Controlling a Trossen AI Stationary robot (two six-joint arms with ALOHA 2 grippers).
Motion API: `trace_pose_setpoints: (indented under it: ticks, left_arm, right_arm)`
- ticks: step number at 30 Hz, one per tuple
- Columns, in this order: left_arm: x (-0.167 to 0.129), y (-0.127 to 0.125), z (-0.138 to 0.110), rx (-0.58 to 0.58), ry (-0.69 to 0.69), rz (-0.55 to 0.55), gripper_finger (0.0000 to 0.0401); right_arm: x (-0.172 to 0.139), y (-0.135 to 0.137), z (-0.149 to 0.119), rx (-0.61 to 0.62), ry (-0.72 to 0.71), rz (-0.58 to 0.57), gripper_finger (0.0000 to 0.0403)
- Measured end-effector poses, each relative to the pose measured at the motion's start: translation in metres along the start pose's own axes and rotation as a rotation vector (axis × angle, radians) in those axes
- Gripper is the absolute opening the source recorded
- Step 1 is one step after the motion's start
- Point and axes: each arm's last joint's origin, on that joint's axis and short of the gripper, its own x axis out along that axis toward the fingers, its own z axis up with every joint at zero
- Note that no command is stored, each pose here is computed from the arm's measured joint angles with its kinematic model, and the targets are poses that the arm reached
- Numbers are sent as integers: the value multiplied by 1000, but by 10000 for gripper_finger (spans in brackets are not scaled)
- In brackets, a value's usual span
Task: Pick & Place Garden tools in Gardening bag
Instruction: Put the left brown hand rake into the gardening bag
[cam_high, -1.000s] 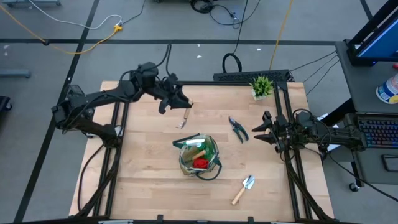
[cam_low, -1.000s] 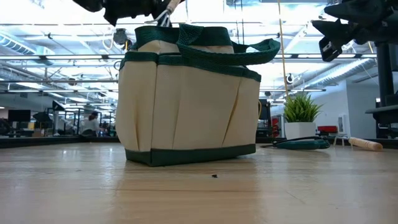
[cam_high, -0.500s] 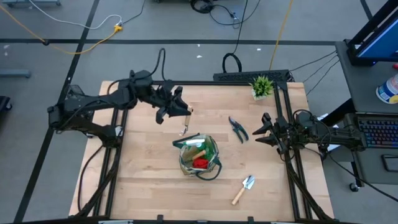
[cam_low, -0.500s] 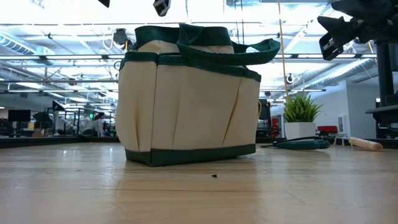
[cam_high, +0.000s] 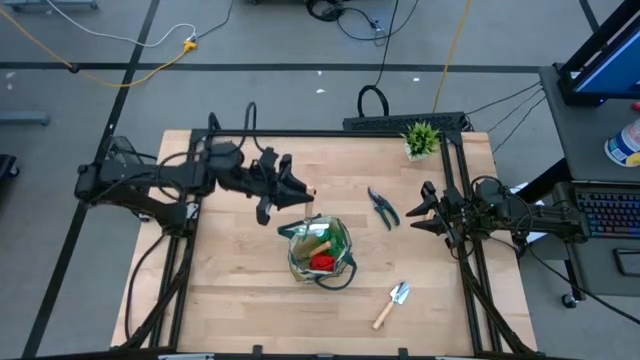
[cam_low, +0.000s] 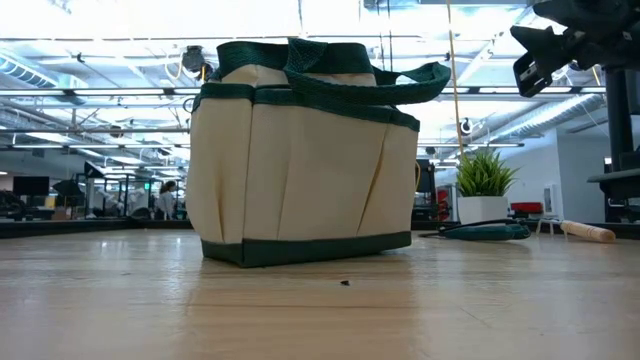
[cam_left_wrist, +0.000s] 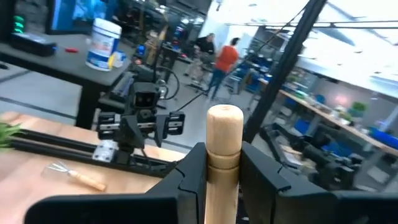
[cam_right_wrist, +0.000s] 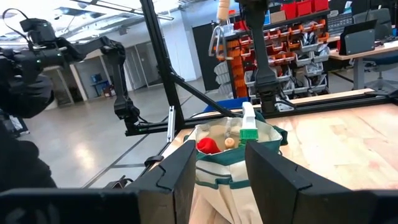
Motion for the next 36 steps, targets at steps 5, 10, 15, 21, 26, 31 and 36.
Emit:
trace_pose_setpoints:
  ticks: [5,10,15,21,26,31,36]
  left_arm:
    - [5,-25,-4,43,-81,39,70]
    - [6,-49,-2,102,-181,13,70]
    - [5,-69,1,146,-270,-54,70]
    - [0,-90,4,191,-362,-171,70]
    - [-3,-103,4,227,-404,-208,70]
    - [-4,-109,3,235,-424,-213,70]
    - [-1,-105,-5,184,-354,-37,70]
  right_arm:
    - [0,1,0,0,10,34,130]
    - [0,3,-1,13,28,98,130]
    - [0,3,-1,26,30,100,130]
    - [0,3,-1,24,30,100,130]
    - [0,3,-1,24,30,100,130]
    - [0,3,-1,23,30,100,130]
    - [0,3,-1,25,30,101,130]
